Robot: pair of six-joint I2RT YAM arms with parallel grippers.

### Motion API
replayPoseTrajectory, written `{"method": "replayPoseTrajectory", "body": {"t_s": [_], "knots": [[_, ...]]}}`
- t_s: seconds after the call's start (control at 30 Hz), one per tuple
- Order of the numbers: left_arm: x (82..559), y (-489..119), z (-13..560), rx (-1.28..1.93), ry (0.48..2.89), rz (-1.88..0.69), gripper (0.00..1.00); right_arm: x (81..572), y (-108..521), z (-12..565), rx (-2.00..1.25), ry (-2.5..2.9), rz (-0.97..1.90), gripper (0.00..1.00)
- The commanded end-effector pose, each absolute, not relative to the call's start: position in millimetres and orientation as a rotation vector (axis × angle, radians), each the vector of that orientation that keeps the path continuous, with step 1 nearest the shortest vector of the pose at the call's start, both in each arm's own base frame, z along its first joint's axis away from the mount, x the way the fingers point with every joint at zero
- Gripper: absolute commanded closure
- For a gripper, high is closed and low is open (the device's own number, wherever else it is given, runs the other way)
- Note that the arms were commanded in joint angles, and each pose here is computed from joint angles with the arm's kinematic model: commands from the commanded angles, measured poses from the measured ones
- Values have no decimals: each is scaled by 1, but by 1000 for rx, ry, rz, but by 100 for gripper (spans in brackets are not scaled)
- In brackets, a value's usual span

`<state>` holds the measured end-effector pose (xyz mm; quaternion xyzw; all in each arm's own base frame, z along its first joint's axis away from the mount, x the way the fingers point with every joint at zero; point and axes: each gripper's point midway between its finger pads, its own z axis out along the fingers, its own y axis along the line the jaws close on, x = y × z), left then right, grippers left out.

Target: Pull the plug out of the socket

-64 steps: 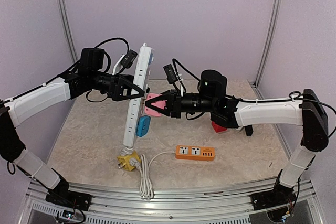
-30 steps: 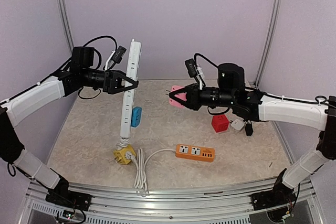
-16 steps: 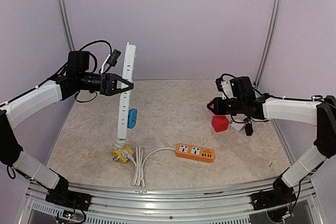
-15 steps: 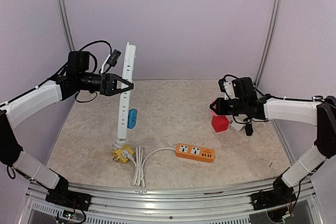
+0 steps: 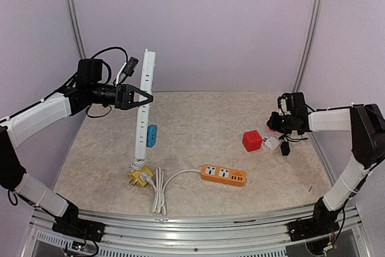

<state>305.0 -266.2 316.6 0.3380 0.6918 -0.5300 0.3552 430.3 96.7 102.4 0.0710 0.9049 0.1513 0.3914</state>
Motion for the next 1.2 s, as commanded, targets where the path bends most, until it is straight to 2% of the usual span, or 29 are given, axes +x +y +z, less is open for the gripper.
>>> {"method": "replayPoseTrajectory", "body": {"t_s": [0.0, 0.3, 0.37, 0.5, 0.67, 0.77, 0.97, 1.17], "knots": [[305, -264, 328, 889, 1726, -1353, 98, 460, 96, 101, 146, 2285, 394, 100], [307, -265, 324, 886, 1736, -1363, 98, 482, 105, 72, 120, 2351, 404, 98], [307, -265, 324, 886, 1736, -1365, 98, 481, 103, 67, 124, 2375, 388, 93], [306, -265, 326, 887, 1732, -1367, 98, 482, 103, 72, 113, 2362, 384, 74], [305, -267, 323, 900, 1727, -1391, 98, 480, 99, 63, 113, 2392, 350, 67], [306, -267, 322, 895, 1734, -1397, 98, 478, 97, 63, 113, 2397, 332, 59], [303, -269, 325, 901, 1723, -1405, 98, 472, 86, 98, 99, 2330, 260, 35], [297, -277, 334, 914, 1694, -1409, 98, 457, 86, 142, 29, 2273, 228, 26]]}}
